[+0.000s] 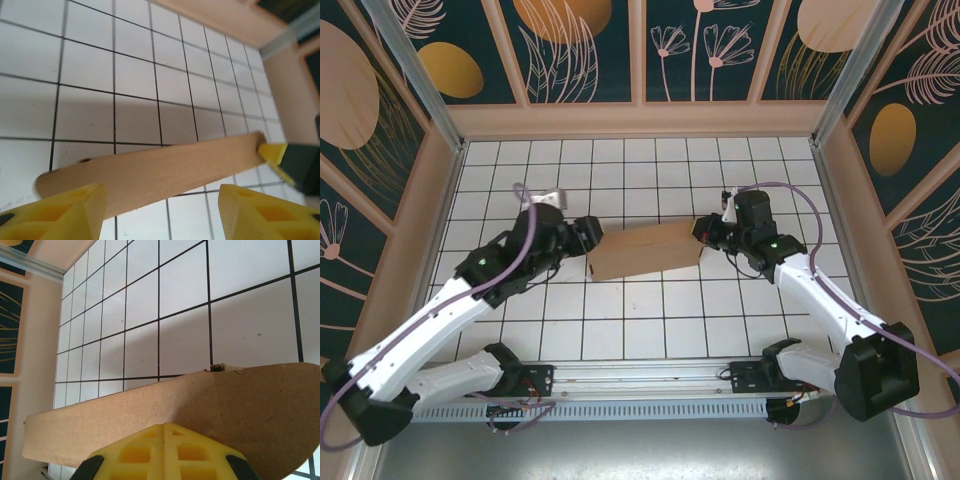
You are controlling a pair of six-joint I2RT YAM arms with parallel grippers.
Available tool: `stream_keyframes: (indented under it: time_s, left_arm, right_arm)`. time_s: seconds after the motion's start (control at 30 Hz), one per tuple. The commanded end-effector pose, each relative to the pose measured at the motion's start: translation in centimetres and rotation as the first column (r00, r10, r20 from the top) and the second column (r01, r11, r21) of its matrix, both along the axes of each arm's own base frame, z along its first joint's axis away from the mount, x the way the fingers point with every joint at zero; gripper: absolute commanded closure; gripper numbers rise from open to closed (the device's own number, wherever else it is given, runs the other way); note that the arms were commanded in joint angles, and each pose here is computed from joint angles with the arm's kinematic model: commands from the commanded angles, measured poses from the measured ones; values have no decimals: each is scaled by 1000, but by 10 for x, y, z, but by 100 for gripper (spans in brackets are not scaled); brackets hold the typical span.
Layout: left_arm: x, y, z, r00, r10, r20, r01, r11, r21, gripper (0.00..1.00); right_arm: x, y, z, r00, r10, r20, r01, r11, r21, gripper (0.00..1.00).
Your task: Fold the paper box
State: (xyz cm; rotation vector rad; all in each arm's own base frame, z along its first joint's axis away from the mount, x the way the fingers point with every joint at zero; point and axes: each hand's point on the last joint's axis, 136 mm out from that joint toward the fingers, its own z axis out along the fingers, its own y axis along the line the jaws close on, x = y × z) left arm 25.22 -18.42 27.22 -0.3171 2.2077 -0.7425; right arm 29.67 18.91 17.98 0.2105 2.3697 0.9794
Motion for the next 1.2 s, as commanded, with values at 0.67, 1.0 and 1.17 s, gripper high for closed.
stream_keyframes:
  time_s: [0.67,1.0,1.17]
  left_arm:
    - [11,39,-59,968,225,-111,-239,961,-137,35]
    - [20,18,-40,989,128,-78,-138,980,-145,38]
    - [24,9,-61,987,113,-113,-131,977,-168,38]
  right_arm:
    - [-21,-8,-44,991,-28,-130,14,994,-109,100]
    - [-22,-9,-47,991,-29,-132,15,994,-112,100]
    - [-23,-8,-49,990,-29,-137,15,994,-107,100]
